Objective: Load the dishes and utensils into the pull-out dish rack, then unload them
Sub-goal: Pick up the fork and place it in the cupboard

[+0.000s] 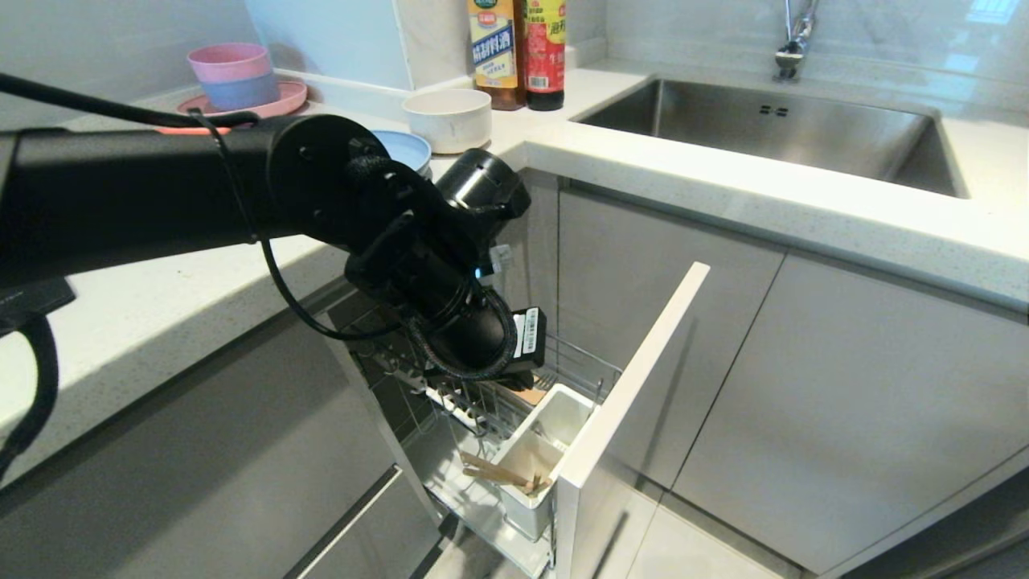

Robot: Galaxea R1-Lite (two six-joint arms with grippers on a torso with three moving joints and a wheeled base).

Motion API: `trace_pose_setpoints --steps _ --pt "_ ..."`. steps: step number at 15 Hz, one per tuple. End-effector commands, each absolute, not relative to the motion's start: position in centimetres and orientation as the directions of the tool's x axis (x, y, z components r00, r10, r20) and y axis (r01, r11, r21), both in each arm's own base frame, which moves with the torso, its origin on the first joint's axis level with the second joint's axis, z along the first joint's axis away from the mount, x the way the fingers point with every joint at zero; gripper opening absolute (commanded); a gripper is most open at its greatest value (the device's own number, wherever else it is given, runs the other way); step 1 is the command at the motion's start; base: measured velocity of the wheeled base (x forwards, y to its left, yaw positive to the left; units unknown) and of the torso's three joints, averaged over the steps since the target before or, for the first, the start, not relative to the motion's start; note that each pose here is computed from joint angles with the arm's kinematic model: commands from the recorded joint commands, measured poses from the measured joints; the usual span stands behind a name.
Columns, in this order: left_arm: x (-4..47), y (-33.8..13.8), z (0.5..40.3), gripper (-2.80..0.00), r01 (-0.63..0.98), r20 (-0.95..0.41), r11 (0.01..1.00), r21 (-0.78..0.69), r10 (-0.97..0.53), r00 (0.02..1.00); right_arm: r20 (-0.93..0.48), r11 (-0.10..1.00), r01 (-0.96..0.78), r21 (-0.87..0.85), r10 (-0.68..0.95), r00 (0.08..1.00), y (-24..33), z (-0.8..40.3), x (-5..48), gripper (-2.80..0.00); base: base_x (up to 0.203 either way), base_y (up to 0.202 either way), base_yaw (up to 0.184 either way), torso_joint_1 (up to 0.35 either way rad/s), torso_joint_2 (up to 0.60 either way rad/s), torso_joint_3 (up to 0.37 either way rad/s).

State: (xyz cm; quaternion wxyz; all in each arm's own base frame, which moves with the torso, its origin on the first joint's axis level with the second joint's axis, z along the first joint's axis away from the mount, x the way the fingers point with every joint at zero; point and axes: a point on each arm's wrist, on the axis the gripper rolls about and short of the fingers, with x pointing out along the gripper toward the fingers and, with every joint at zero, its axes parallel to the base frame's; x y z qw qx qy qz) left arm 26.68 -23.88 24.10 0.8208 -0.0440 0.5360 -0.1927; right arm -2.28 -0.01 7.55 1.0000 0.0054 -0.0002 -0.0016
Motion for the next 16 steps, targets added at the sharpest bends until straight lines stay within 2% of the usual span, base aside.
trace_pose_setpoints --steps 1,10,16 --pt "27.3 -24.9 22.3 -2.80 0.262 -0.889 0.930 -0.258 -0.335 0.312 -0.002 1.000 0.003 0.011 -0.003 1.000 0.0 7.5 -2.3 -2.80 0.000 0.000 0.000 0.000 0.00 0.000" --pt "28.0 -26.6 18.8 -2.80 0.238 -0.941 0.949 -0.206 -0.259 0.218 -0.002 1.000 0.003 0.011 -0.003 1.000 0.0 7.5 -2.3 -2.80 0.000 0.000 0.000 0.000 0.00 0.000" --pt "29.4 -27.9 16.4 -2.80 0.241 -0.938 0.951 -0.194 -0.252 0.237 -0.002 1.000 0.002 0.011 -0.002 1.000 0.0 7.5 -2.3 -2.80 0.000 0.000 0.000 0.000 0.00 0.000"
